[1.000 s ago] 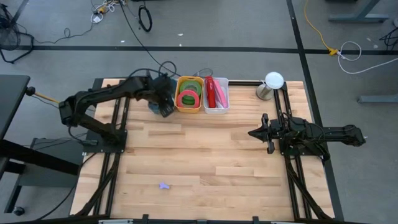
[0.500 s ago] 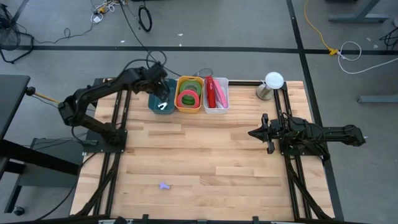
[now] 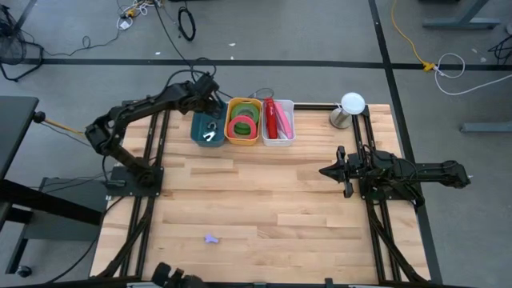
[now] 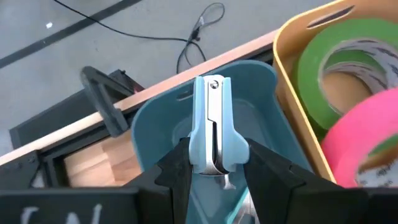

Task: Pick and place Stapler, Stapler remover, tape
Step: Put the blue staple remover into the blue bin

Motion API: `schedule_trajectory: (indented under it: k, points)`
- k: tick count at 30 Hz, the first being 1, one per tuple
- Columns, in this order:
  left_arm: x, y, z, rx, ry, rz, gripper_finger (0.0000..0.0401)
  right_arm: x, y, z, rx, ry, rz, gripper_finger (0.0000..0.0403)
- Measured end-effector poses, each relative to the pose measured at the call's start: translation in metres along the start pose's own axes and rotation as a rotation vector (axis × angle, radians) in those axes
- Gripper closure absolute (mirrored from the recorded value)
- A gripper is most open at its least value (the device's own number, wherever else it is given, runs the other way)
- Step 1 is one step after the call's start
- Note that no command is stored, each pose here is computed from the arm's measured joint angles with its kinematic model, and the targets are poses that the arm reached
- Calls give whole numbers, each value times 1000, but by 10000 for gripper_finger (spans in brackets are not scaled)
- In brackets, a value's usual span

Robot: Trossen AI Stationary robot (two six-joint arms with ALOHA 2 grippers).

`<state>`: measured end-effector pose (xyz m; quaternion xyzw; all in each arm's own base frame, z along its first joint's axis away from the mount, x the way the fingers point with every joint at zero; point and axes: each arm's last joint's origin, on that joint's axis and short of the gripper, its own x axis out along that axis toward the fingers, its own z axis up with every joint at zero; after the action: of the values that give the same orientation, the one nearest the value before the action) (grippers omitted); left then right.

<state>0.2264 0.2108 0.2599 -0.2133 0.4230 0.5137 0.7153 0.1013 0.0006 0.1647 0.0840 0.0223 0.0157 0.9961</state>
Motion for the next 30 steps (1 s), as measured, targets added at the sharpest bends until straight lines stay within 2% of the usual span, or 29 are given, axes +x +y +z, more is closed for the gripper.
schedule_trajectory:
  k: [6, 16, 30]
  points:
    - [26, 1, 1, -15, 77, -30, 263, 0, 0, 0, 0, 0, 0, 396]
    - [54, 4, -3, -35, 191, -88, 263, 0, 0, 0, 0, 1, 0, 396]
    - [62, 4, -6, -33, 228, -91, 263, 0, 0, 0, 0, 0, 0, 396]
